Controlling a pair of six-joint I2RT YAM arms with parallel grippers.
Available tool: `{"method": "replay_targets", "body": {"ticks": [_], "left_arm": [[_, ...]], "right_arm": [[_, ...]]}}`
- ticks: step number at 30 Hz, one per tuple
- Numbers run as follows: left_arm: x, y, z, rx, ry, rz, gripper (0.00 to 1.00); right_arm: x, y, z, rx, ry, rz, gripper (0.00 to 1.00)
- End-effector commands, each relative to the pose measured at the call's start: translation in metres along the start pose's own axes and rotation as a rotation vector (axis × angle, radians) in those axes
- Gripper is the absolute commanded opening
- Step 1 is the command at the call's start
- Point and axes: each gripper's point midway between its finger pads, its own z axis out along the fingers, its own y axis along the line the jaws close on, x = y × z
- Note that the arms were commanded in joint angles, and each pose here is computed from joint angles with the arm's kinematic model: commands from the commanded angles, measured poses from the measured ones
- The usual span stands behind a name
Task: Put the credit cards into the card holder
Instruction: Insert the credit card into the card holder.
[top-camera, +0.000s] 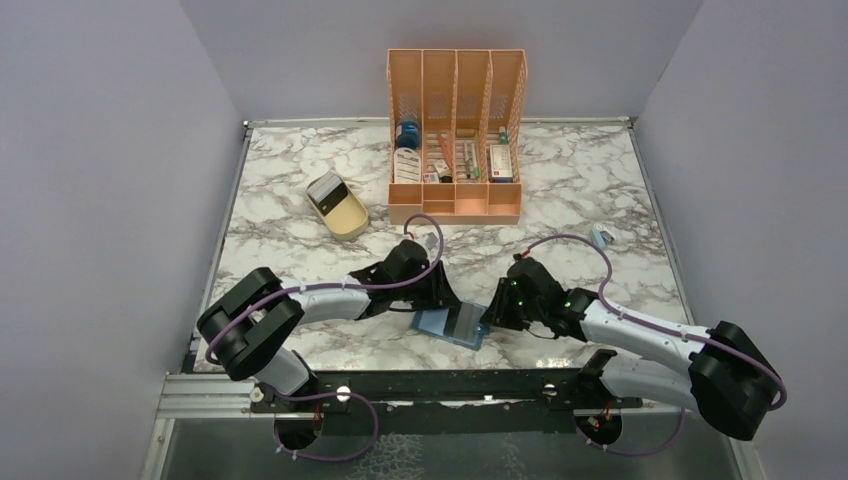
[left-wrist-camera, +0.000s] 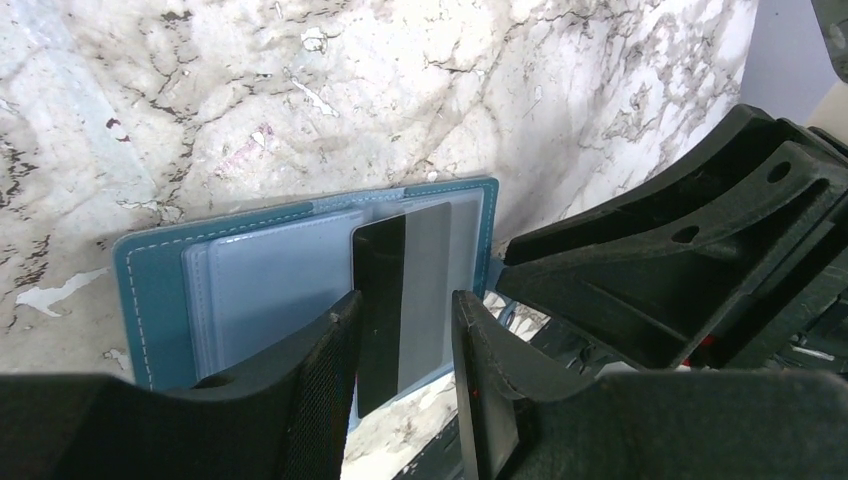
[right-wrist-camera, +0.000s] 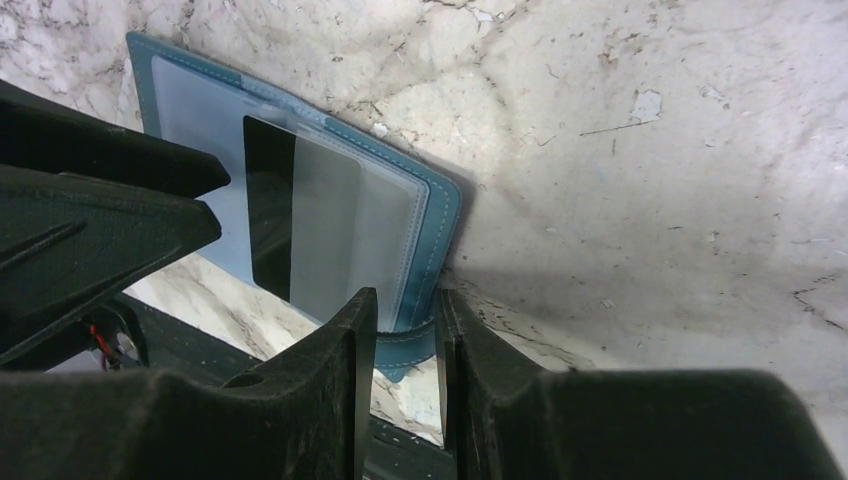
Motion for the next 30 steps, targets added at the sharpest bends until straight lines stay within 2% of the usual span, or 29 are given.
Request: {"method": "replay_targets", "body": {"ticks": [1, 12, 21, 30], "left_arm": [[0.003, -0.003, 0.005, 0.015, 0.019, 0.014, 0.40], [0.015, -0.001, 0.015, 0.013, 0.066, 0.008, 0.40], [0.017, -0.026, 0.018, 0.083, 0.086, 0.009, 0.38], [0.017, -0.033, 0.018, 0.101, 0.082, 0.006, 0.38]], "right_arm": [[0.006, 0.008, 0.001, -0.042, 0.034, -0.018, 0.29], [0.009, 0.007, 0.008, -0.045, 0.045, -0.015, 0.29], [0.007, 0.006, 0.013, -0.037, 0.035, -0.018, 0.28], [0.001, 0.007, 0.015, -0.030, 0.013, -0.018, 0.28]]}}
